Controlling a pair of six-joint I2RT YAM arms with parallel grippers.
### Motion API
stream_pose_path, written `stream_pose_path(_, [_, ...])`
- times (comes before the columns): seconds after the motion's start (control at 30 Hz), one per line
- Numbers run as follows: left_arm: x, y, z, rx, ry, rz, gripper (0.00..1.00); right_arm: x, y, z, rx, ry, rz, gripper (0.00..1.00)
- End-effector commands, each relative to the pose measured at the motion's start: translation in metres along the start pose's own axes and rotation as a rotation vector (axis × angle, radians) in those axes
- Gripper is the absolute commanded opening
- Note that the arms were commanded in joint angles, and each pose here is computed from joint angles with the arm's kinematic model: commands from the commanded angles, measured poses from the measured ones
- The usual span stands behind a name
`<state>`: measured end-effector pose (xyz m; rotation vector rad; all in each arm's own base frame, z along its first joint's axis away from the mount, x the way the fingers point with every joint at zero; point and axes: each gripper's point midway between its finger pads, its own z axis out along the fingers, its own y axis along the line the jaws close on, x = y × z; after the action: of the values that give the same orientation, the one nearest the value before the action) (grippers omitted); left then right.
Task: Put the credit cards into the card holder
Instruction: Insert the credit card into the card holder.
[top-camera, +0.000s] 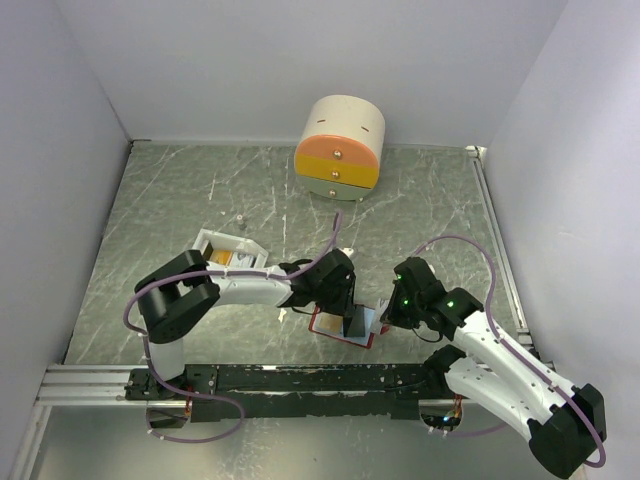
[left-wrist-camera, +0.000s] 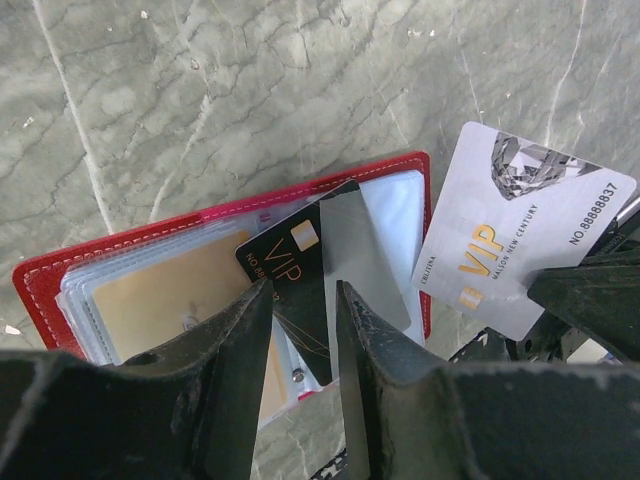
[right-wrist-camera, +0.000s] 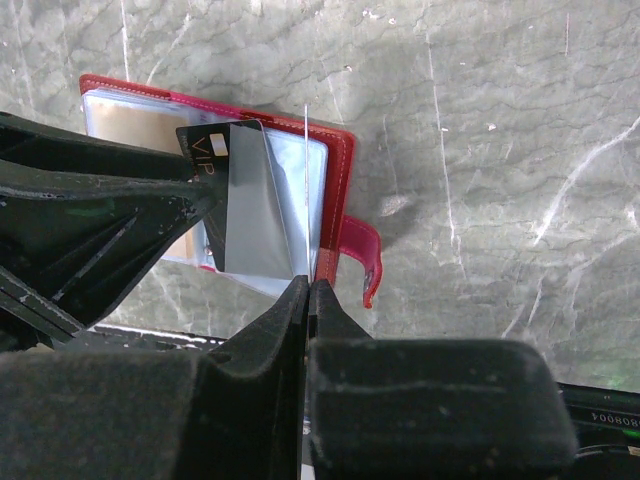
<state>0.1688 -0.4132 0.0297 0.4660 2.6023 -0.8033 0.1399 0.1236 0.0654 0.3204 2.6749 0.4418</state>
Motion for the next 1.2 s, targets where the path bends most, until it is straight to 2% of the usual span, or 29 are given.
stream_pose_path(0.0, [0.001,-0.003,0.001,-0.013,0.003,0.008,0.42,-0.006,-0.001,-0.002,0.005,-0.028,-0.002,0.00])
stream_pose_path(0.37, [-0.053,-0.017,-0.024,-0.023,-0.154,0.069,0.40,-0.008,-0.001,-0.005,0.003,-0.038,-0.005,0.00])
stream_pose_path(0.8, [-0.059,-0.012,0.013,-0.027,-0.071,0.072,0.31,-0.011,0.003,-0.007,-0.009,-0.048,-0.006,0.00])
stream_pose_path(0.93, [-0.056,-0.003,0.018,-0.059,-0.053,0.084,0.29,-0.011,0.003,-0.007,-0.010,-0.047,-0.007,0.00])
stream_pose_path(1.17, [-0.042,-0.006,0.029,-0.024,0.035,0.118,0.25,-0.011,0.003,-0.005,-0.006,-0.046,-0.009,0.00])
